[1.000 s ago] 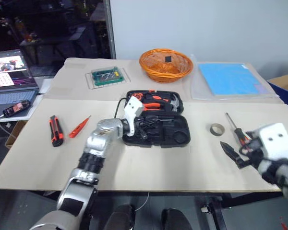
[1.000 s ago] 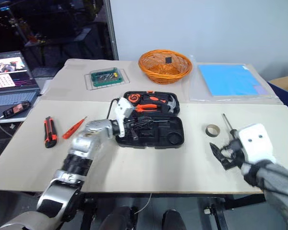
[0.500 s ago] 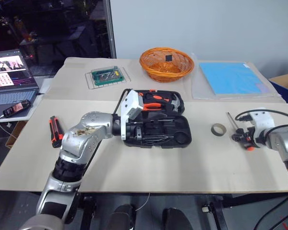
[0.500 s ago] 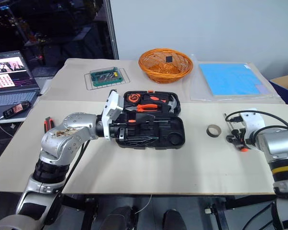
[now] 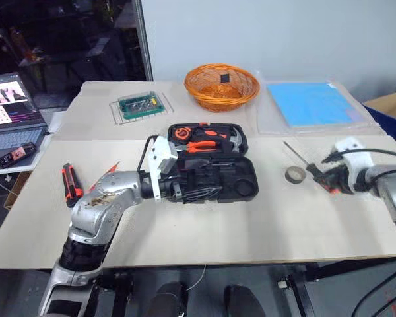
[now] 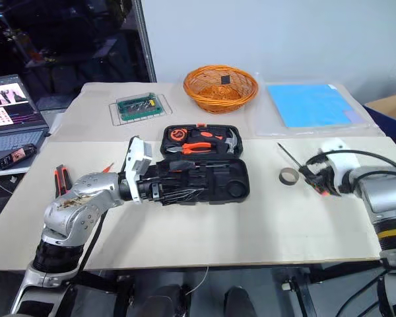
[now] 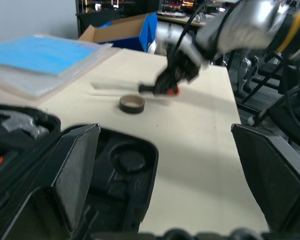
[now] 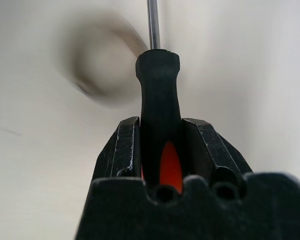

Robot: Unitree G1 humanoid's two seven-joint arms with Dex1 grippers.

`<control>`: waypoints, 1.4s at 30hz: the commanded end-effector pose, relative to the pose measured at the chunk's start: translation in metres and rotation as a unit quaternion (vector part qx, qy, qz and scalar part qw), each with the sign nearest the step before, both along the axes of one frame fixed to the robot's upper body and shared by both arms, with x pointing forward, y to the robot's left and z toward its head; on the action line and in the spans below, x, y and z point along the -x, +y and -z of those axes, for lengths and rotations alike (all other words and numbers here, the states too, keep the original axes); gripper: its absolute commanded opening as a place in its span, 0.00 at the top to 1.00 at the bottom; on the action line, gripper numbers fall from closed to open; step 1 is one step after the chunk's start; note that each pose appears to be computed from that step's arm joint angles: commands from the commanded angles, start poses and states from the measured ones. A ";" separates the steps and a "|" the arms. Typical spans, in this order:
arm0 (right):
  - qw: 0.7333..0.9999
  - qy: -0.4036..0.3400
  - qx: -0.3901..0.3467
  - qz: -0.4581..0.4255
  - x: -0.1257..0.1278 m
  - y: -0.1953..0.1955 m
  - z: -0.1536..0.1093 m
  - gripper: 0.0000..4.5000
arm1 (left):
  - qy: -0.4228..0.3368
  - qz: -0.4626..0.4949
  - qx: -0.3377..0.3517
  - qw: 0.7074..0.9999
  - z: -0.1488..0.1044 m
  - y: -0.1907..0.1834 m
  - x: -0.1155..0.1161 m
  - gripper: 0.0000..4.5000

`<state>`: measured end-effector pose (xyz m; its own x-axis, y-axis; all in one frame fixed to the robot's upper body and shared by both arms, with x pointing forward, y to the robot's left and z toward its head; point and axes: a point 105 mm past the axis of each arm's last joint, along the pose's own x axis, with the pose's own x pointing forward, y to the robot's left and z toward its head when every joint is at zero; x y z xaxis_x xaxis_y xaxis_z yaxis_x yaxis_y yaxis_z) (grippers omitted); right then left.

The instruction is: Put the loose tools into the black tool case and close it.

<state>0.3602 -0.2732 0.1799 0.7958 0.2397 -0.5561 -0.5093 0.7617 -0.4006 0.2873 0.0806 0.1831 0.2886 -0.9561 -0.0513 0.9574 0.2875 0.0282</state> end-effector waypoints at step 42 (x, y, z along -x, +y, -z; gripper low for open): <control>0.903 -0.015 -0.048 -0.426 -0.023 0.178 -0.024 0.17 | -0.010 -0.083 -0.053 0.995 0.006 0.081 0.013 0.00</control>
<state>0.3874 -0.0975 0.1747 0.3151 0.7418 -0.5920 -0.9190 0.0828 -0.3855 0.2756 0.1651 0.1709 0.4481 -0.8794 -0.1607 0.8935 0.4468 0.0462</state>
